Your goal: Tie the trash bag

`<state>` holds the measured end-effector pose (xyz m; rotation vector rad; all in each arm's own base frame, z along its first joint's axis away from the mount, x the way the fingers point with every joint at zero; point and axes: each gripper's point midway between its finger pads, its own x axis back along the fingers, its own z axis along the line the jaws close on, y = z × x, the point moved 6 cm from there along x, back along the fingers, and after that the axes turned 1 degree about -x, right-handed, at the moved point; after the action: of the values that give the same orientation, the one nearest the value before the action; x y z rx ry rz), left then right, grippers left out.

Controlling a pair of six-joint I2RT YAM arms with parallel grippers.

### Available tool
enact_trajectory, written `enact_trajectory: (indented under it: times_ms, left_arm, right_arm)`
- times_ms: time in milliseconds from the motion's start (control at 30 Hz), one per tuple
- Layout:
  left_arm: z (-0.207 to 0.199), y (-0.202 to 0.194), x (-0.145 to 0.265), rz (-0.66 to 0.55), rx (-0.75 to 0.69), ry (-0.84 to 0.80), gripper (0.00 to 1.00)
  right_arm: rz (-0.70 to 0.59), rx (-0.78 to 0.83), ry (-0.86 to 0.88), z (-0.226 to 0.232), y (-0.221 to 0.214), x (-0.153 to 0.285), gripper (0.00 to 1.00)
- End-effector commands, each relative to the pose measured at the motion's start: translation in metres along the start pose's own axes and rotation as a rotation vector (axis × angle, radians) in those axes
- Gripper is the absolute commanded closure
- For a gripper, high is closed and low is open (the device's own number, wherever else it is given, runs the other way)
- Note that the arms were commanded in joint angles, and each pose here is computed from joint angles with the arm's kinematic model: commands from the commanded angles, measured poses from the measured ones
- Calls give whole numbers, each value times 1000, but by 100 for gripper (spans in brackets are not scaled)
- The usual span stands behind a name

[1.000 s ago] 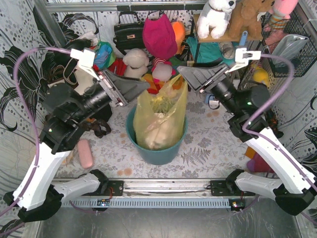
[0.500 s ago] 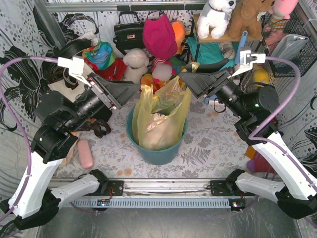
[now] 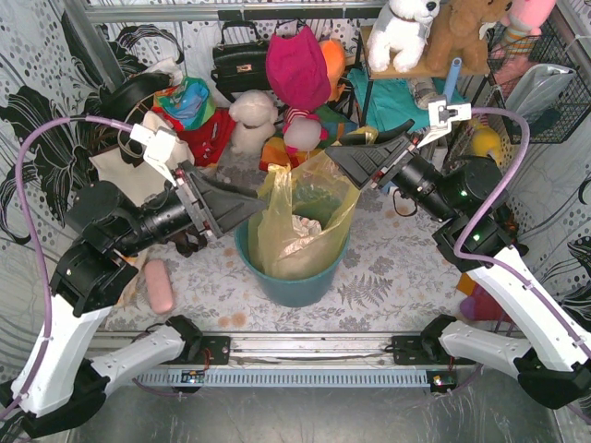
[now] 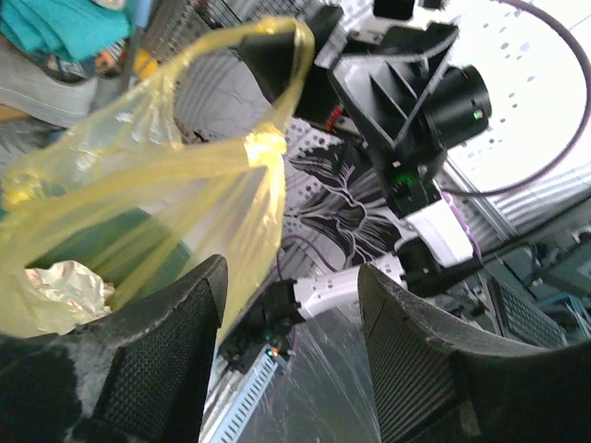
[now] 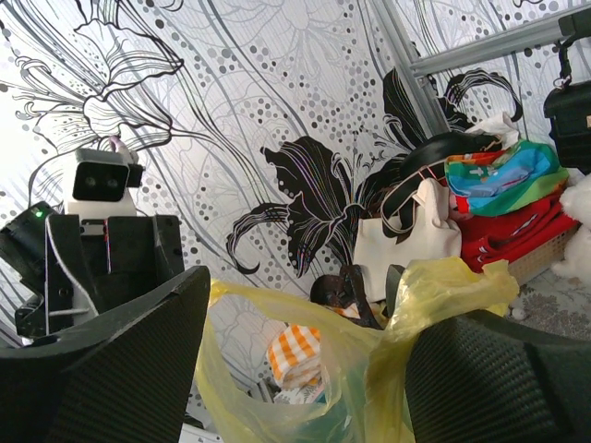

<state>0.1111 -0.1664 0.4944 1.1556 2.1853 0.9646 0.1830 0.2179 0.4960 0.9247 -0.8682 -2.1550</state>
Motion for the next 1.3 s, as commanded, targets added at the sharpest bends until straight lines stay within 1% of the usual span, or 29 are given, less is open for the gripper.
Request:
enact_trajectory:
  times_ms: [0,167,267,367,467,733,933,967,1000,1067,1100,1133,1167,1200,1233,1267]
  left_arm:
    - [-16,-11,7,70,4,-165,32]
    - [-8,-18,-14,105,36,-220,33]
    - [0,-17,-31,121,41,-226,33]
    - [0,-13,-46,126,40,-266,33]
    - [4,-5,-62,120,34,-254,33]
    - [10,17,-82,68,-21,-155,33]
    - [6,25,-91,48,-6,-185,33]
    - [2,27,-92,38,2,-212,35]
    - [-1,29,-92,25,7,-235,45]
    - [-11,37,-88,-20,5,-281,71]
    - [-16,43,-86,-47,-8,-284,82]
    - [-20,50,-83,-74,-30,-268,94]
    - [-23,58,-79,-101,-58,-241,100]
    - [-26,66,-74,-127,-87,-204,100]
    - [-26,71,-69,-136,-103,-156,100]
    - [-30,78,-63,-164,-131,-127,100]
  right_arm:
    - [-30,28,18,6,7,5,23]
    - [-32,30,17,6,7,5,23]
    - [-30,25,20,7,7,5,22]
    - [-28,22,24,7,7,5,22]
    - [-25,16,27,6,5,3,22]
    - [-25,12,42,5,3,0,22]
    - [-48,13,43,4,5,-3,23]
    - [-63,13,41,4,7,-4,24]
    - [-84,13,37,4,10,-5,26]
    - [-128,12,31,5,17,-5,31]
    - [-154,21,34,8,23,-5,35]
    - [-177,38,35,11,29,-5,48]
    - [-198,56,38,16,38,-5,64]
    - [-213,76,36,20,45,-4,81]
    - [-230,98,37,25,53,-4,92]
    - [-240,113,40,30,60,-3,97]
